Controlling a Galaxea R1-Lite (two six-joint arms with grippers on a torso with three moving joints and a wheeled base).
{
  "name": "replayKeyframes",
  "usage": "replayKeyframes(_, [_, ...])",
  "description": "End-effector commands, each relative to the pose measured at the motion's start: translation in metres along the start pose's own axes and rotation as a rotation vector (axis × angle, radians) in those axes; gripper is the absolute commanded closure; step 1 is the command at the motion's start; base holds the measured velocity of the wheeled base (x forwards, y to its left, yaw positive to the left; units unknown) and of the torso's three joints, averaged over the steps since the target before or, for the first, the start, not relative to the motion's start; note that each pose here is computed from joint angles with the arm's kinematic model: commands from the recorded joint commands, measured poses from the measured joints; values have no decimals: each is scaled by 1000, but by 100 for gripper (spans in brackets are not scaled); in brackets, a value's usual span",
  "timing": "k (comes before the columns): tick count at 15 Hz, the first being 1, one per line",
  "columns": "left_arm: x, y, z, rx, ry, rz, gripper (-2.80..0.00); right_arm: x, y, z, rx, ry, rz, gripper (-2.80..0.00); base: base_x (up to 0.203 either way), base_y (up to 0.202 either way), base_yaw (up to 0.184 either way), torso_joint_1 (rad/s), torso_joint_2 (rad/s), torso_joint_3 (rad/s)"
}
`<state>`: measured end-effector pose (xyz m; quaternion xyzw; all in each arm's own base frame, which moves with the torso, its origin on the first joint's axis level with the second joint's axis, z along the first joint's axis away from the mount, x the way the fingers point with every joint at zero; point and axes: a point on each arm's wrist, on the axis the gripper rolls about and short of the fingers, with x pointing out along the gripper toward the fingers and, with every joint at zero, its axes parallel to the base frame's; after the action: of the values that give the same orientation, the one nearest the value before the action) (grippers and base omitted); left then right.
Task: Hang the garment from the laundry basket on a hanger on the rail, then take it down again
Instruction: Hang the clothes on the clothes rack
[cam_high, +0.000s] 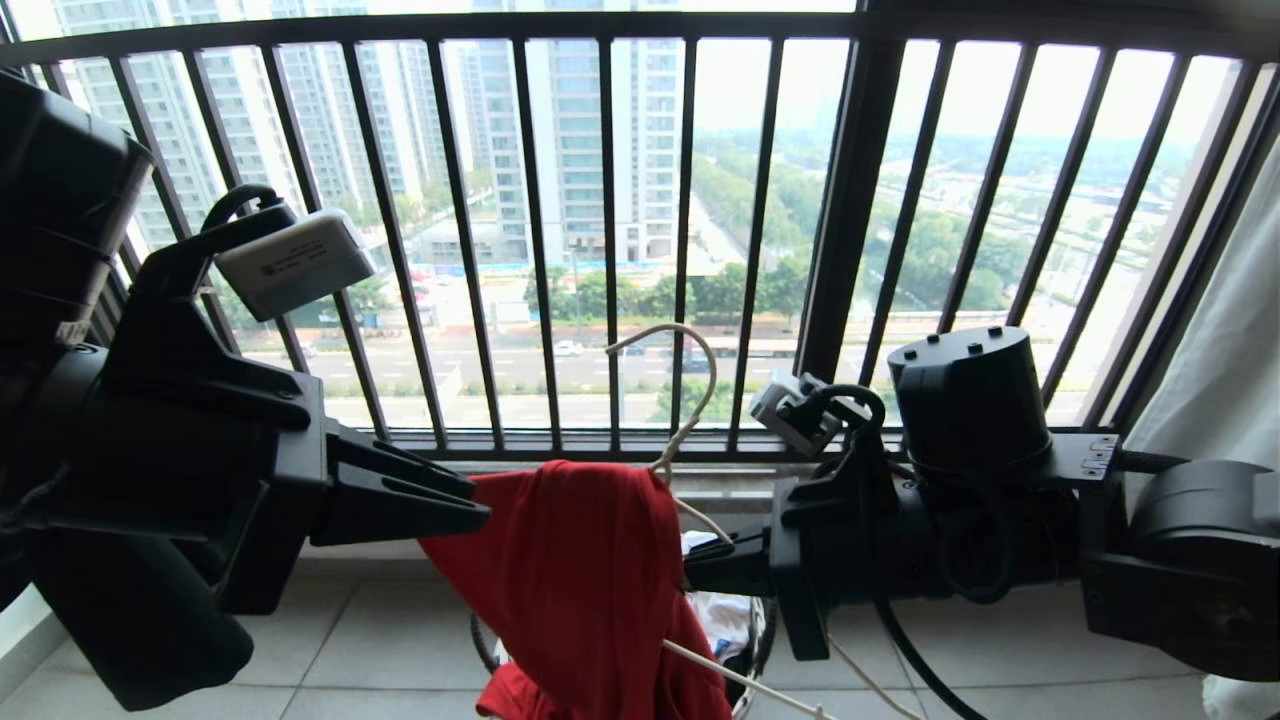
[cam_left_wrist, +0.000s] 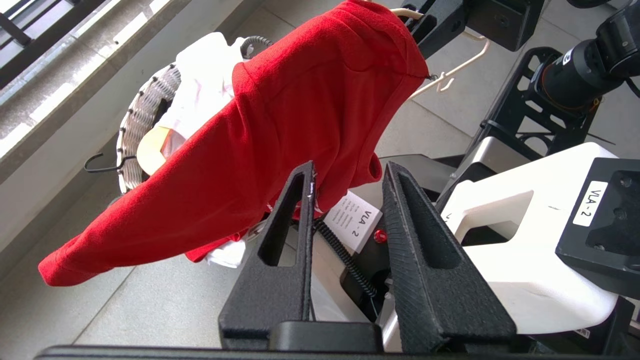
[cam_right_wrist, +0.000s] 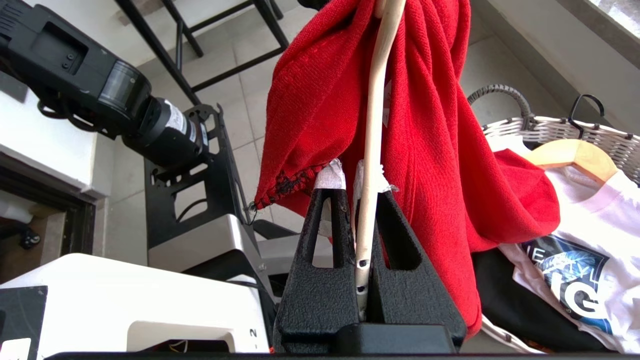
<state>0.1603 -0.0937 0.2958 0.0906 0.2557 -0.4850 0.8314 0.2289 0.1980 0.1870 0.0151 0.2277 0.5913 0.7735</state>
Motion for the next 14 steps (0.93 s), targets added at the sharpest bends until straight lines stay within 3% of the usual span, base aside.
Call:
replayKeyframes(1, [1,0,-3,9,9,-12,-280,1,7,0,-9,2,22,0,0,0,0,0,0,0])
replayKeyframes(4, [3,-2,-5,10,-10,-105,-280,-5,14,3,-24,-14,30,0,0,0,0,0,0,0])
replayKeyframes(8, [7,1,-5,14,-8,-112,-280,-8,26,5,-43,-21,58,0,0,0,0,0,0,0])
replayKeyframes(14, [8,3,-2,52,-68,-97,-280,-6,31,2,-40,-9,86,0,0,0,0,0,0,0])
